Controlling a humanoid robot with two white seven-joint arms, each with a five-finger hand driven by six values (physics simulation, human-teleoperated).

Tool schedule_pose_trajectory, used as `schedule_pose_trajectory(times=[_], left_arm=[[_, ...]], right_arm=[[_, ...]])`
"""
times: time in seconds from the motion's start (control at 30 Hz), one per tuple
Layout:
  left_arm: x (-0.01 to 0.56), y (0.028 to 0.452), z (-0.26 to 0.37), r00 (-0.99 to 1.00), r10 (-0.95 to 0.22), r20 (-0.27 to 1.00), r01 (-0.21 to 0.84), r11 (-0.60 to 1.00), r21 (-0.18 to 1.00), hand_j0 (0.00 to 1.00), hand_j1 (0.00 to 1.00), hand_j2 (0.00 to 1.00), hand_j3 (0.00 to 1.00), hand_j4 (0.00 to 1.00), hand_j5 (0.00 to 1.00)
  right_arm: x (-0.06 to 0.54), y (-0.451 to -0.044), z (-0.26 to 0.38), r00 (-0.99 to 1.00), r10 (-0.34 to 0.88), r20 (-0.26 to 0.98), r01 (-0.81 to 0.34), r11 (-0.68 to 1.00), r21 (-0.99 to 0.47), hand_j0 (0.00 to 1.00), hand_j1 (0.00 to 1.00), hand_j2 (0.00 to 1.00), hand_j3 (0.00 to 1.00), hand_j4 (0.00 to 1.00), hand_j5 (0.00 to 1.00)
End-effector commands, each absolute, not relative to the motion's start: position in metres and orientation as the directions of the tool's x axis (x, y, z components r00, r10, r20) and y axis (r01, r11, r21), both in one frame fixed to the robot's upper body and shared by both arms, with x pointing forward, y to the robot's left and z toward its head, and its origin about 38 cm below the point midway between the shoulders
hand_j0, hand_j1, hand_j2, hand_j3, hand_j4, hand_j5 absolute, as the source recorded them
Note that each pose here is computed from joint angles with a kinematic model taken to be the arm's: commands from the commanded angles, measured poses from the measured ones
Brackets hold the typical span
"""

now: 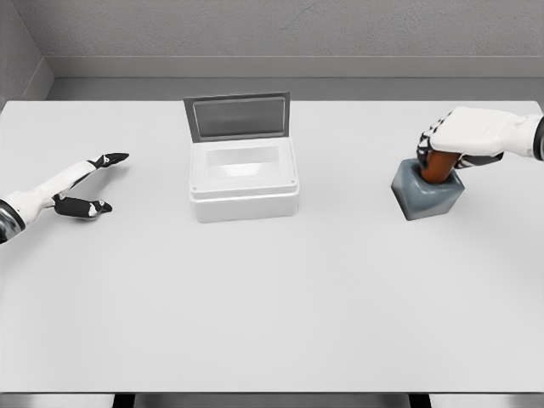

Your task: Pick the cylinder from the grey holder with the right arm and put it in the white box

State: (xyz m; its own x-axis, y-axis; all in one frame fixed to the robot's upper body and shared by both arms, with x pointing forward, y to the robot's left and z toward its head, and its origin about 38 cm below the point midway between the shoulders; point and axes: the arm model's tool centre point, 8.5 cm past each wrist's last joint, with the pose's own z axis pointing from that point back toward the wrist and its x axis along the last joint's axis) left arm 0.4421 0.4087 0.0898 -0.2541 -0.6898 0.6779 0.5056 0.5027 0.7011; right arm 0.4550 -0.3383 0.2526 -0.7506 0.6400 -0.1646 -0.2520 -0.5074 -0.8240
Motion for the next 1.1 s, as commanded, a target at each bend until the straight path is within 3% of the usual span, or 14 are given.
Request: schedule_pose_trajectory(times=[0.0,0.33,0.57,1.07], left_arm=[[0.442,0.409,0.090,-0.254,-0.690,0.678,0.506,0.503,0.701,1.00,1.00,1.00,1.00,1.00,1.00],[0.442,0.410,0.090,-0.252,-0.691,0.677,0.505,0.503,0.702,1.00,1.00,1.00,1.00,1.00,1.00],[0.444,0.407,0.090,-0.266,-0.705,0.658,0.509,0.477,0.717,1.00,1.00,1.00,1.00,1.00,1.00],[0.448,0.410,0.096,-0.269,-0.712,0.648,0.499,0.472,0.726,1.00,1.00,1.00,1.00,1.00,1.00]], right_arm=[[0.455,-0.340,0.253,-0.751,0.637,-0.175,-0.250,-0.520,-0.817,0.15,0.15,0.15,0.15,0.15,0.15],[0.462,-0.339,0.295,-0.731,0.647,-0.217,-0.169,-0.479,-0.861,0.13,0.13,0.13,0.13,0.13,0.13],[0.477,-0.260,0.296,-0.815,0.555,-0.165,-0.085,-0.397,-0.914,0.13,0.13,0.13,0.13,0.13,0.13],[0.446,-0.167,0.292,-0.926,0.325,-0.192,0.044,-0.413,-0.910,0.13,0.13,0.13,0.13,0.13,0.13]])
